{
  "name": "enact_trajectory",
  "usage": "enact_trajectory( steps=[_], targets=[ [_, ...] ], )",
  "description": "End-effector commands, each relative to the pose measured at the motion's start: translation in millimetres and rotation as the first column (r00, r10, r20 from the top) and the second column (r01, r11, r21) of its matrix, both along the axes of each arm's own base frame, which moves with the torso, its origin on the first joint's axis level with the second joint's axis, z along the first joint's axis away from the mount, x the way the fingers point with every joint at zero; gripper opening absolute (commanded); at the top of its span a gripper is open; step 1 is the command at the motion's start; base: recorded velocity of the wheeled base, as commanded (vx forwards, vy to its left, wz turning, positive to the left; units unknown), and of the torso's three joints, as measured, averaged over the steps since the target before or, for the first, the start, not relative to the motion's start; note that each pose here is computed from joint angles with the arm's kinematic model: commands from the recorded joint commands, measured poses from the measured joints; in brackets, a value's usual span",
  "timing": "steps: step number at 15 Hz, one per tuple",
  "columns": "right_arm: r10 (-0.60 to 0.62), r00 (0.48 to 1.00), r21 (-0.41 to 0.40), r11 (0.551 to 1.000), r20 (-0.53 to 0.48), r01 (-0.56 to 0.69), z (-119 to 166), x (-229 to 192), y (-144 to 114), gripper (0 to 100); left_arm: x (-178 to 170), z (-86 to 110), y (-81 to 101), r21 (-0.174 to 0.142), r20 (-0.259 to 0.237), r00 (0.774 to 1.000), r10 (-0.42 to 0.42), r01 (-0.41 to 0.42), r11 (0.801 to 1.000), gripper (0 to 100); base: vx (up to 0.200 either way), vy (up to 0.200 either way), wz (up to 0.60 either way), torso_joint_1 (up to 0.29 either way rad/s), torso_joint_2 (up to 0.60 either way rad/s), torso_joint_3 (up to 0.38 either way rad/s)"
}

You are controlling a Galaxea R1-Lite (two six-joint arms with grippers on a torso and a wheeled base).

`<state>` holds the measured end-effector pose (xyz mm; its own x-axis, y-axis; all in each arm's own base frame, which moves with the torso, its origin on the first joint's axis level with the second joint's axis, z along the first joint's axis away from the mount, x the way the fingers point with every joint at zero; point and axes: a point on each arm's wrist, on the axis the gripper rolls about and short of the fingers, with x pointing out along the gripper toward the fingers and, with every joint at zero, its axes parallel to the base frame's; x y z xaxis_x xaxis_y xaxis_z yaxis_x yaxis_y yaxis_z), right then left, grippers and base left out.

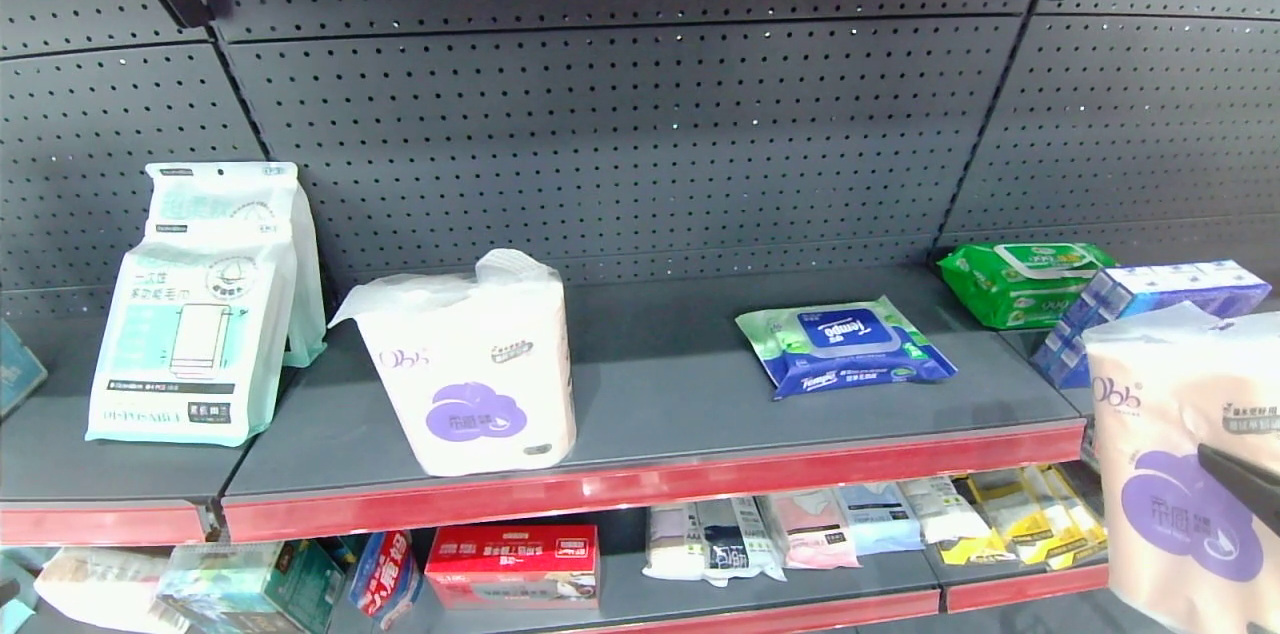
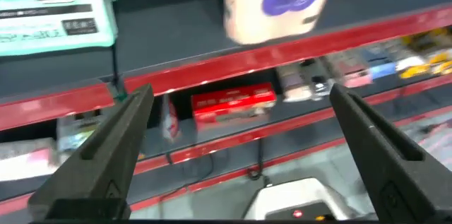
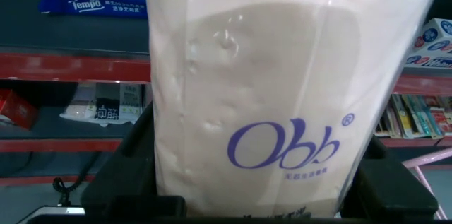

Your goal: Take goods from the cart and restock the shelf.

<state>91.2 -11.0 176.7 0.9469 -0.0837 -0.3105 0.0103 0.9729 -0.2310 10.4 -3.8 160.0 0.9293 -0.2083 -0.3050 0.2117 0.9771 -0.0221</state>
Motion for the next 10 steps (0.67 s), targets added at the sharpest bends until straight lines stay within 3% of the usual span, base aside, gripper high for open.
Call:
enact_trajectory(
  steps=[1,10],
  targets=[
    [0.004,1.000,0.003,1.000,-0.017,-0.004,0.4,5.7,-0.4,0,2.0,-4.6,0.0,0.009,-0.022,1.000,0.005,-0.005,1.000,100,0.000,0.000,0.00,0.000,0.00,0.000],
    [0.025,0.997,0.008,1.000,0.076,-0.026,-3.0,-22.5,4.2,0,4.7,0.6,1.1,0.013,0.029,0.998,0.064,-0.064,0.998,100,0.000,0.000,0.00,0.000,0.00,0.000]
  ],
)
